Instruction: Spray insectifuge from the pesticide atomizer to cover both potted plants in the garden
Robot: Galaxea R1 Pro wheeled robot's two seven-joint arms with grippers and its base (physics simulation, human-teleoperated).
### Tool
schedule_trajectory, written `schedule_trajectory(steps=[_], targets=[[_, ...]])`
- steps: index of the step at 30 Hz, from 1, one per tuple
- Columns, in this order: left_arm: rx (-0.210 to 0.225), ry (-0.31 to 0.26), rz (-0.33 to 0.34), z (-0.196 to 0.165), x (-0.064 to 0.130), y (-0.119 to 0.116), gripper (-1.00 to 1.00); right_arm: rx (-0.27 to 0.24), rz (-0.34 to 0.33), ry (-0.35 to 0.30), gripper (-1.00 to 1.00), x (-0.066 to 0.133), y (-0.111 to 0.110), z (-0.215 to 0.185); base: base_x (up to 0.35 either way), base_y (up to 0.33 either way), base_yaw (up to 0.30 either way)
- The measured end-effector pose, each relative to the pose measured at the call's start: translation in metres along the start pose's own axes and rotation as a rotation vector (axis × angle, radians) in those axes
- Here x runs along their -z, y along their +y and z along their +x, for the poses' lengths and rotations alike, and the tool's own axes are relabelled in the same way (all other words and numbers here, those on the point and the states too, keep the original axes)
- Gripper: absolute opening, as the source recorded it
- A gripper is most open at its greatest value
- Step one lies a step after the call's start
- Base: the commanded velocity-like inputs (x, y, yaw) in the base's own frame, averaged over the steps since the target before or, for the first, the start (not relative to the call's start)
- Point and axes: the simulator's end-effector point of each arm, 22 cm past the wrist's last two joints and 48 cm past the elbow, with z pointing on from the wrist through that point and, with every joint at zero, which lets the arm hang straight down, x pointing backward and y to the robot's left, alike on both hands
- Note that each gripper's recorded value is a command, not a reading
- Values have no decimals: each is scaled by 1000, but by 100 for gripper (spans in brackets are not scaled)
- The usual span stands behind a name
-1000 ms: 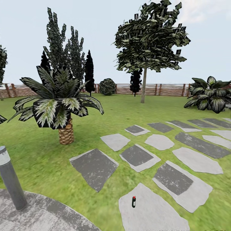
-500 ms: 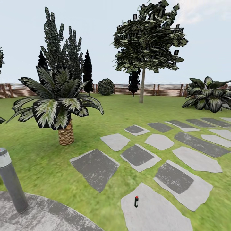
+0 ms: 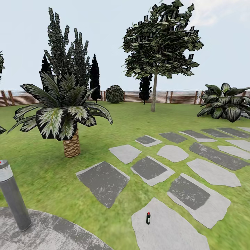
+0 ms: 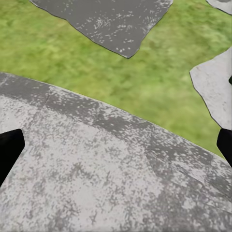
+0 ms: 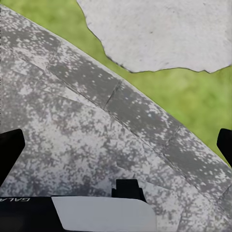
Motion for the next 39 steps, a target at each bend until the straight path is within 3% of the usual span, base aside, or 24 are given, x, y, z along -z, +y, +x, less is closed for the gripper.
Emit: schedule_trajectory(steps=[20,39], targets=[[0,-14,0,-6,0,0,100,-1,-2,-15,100,1,1,-6,2,7,-192],[-1,-17,1,-7,0,-1,100,-3,-4,-18,100,1,3,-7,158,224,-118]])
